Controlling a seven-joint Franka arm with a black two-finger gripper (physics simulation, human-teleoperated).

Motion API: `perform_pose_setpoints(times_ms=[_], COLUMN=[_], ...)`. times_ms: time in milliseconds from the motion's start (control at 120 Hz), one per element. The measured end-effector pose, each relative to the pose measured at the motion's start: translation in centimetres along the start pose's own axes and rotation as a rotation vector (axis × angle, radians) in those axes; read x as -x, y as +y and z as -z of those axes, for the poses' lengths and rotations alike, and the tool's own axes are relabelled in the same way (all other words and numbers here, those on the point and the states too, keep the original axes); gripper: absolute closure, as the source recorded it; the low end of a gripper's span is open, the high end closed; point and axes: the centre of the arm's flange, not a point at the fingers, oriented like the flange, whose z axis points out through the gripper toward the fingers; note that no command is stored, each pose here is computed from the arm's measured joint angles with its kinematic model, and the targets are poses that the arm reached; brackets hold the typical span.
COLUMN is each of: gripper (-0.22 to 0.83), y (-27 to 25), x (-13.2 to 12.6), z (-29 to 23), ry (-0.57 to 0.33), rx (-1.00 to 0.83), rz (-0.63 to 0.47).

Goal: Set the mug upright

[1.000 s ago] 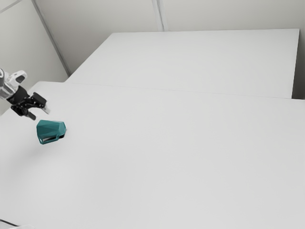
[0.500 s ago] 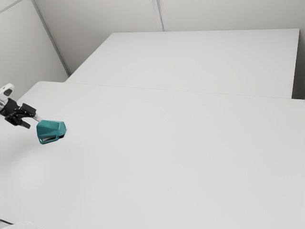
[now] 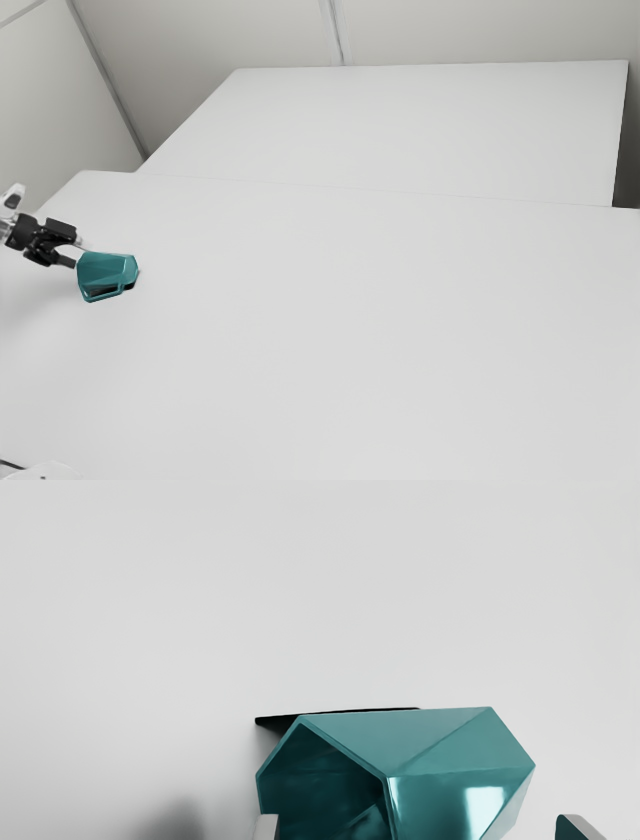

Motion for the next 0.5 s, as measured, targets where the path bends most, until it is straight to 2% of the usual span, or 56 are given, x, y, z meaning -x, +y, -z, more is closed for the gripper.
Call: perform_pose_setpoints(times_ms=[217,500], gripper=[0.0,0.0], y=[-1.7,-1.8], x=[1.4,1.7], z=[-1.0,-2.3], ry=[0.025,0.052], rx=[0.131,0.231], rz=[0.044,0.057])
